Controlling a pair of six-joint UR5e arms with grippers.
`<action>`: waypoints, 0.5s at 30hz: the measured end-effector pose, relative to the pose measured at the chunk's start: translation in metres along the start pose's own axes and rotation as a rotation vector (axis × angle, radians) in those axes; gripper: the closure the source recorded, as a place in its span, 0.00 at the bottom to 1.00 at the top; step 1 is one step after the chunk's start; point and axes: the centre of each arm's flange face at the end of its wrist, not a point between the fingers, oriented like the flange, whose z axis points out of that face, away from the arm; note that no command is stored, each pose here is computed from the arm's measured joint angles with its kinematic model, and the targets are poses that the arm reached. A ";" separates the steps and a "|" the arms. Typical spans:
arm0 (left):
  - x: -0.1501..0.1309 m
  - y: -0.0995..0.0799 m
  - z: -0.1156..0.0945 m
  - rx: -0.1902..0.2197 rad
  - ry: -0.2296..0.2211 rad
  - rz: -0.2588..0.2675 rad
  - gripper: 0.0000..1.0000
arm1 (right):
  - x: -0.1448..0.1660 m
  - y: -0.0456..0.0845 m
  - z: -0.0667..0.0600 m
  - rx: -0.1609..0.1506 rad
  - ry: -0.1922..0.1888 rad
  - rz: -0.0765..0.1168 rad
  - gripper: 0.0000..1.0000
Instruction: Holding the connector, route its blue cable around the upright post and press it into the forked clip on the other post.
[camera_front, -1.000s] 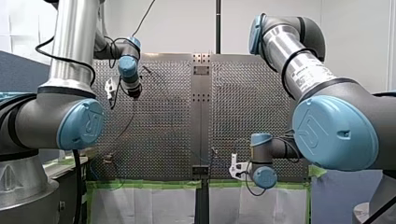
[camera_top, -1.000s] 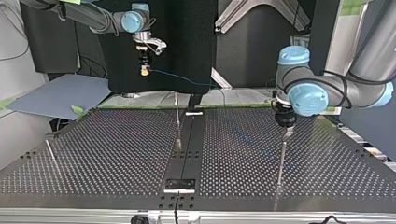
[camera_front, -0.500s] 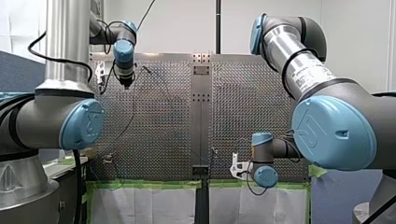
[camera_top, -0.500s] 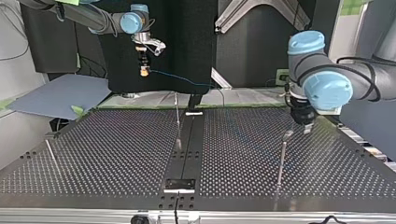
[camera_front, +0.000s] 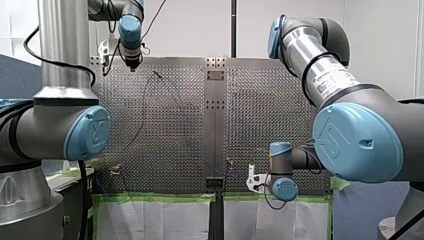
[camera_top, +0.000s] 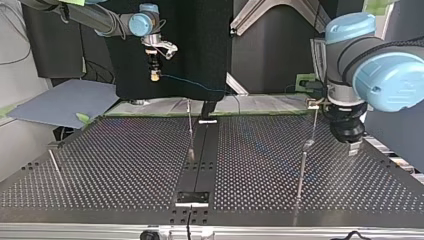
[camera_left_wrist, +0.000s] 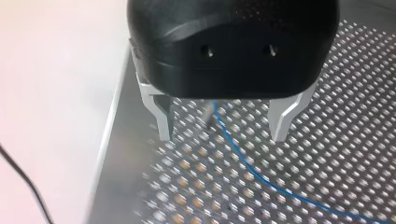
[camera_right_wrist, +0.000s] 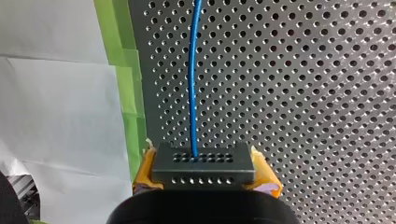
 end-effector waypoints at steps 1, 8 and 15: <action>-0.006 -0.001 -0.006 0.007 -0.008 0.001 0.00 | 0.000 0.000 0.000 0.000 -0.001 -0.001 1.00; -0.047 -0.004 -0.044 0.075 -0.059 -0.008 0.00 | 0.001 0.000 0.002 0.000 0.000 -0.002 1.00; -0.083 -0.003 -0.083 0.146 -0.107 -0.031 0.00 | 0.001 0.000 0.002 0.000 -0.001 -0.002 1.00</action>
